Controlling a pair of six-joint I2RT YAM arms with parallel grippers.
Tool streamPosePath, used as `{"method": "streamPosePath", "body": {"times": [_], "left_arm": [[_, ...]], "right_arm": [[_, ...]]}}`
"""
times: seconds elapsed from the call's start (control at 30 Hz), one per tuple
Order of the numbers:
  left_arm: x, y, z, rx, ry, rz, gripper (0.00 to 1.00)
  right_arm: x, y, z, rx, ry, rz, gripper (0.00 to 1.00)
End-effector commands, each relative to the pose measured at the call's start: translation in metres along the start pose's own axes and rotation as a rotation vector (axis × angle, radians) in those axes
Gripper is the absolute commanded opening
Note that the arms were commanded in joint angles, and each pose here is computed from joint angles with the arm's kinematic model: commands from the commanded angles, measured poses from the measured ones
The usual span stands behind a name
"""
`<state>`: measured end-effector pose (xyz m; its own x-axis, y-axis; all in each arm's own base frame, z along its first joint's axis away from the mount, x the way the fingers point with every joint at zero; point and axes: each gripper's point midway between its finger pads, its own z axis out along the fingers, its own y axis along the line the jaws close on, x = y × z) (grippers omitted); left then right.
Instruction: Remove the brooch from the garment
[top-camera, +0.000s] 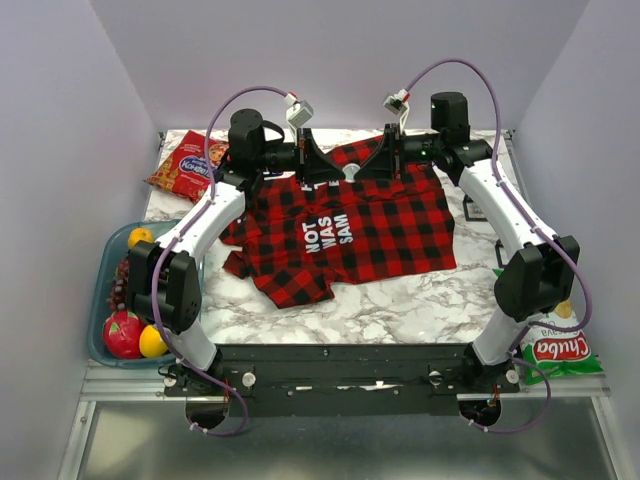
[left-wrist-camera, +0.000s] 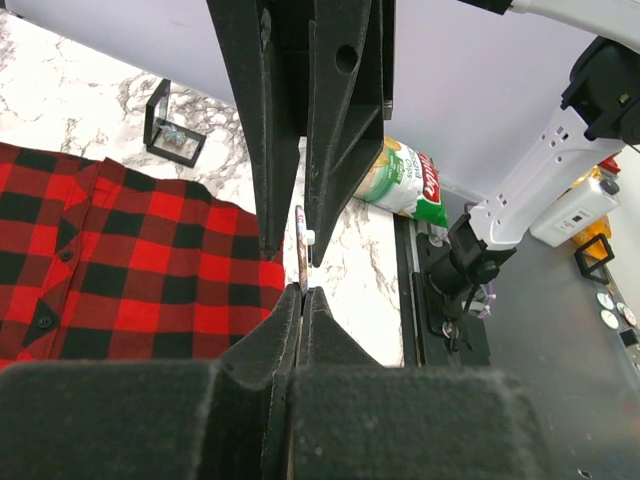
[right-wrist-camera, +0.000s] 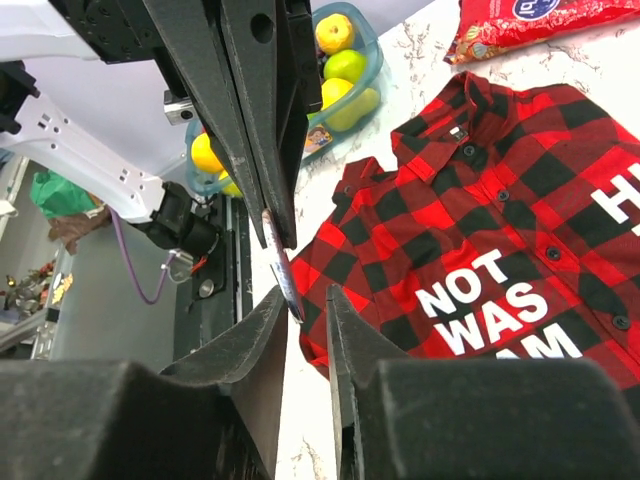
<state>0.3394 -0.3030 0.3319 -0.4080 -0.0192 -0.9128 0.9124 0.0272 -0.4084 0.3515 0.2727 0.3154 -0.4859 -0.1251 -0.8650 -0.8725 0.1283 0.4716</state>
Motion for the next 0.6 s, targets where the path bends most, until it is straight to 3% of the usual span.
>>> {"method": "streamPosePath", "body": {"times": [0.0, 0.1, 0.2, 0.27, 0.37, 0.4, 0.43, 0.5, 0.57], "left_arm": [[0.003, -0.001, 0.0, 0.033, 0.01, 0.002, 0.0], [0.002, 0.002, 0.001, 0.019, 0.005, 0.0, 0.0], [0.005, 0.011, 0.0, -0.019, 0.009, -0.015, 0.16], [0.004, 0.021, -0.003, -0.063, 0.0, -0.019, 0.29], [0.004, 0.03, -0.01, -0.11, -0.003, -0.03, 0.36], [0.009, 0.034, -0.015, -0.132, 0.01, -0.026, 0.37], [0.01, 0.036, -0.018, -0.151, 0.016, -0.018, 0.39], [0.019, 0.044, -0.024, -0.215, 0.043, -0.033, 0.4], [0.027, 0.051, -0.031, -0.277, 0.071, 0.008, 0.43]], "right_arm": [[-0.009, 0.006, 0.002, -0.03, -0.006, -0.021, 0.28], [-0.01, 0.006, 0.002, -0.033, -0.007, -0.029, 0.14], [-0.009, 0.004, 0.001, -0.016, -0.007, -0.035, 0.01], [-0.004, -0.003, -0.004, 0.027, 0.002, -0.019, 0.0], [0.008, -0.016, -0.021, 0.145, 0.056, -0.085, 0.0], [0.011, -0.023, -0.029, 0.178, 0.087, -0.186, 0.0], [0.029, -0.029, -0.04, 0.245, 0.155, -0.162, 0.0], [0.041, -0.041, -0.066, 0.326, 0.235, -0.281, 0.0], [0.071, -0.054, -0.098, 0.439, 0.371, -0.248, 0.0]]}}
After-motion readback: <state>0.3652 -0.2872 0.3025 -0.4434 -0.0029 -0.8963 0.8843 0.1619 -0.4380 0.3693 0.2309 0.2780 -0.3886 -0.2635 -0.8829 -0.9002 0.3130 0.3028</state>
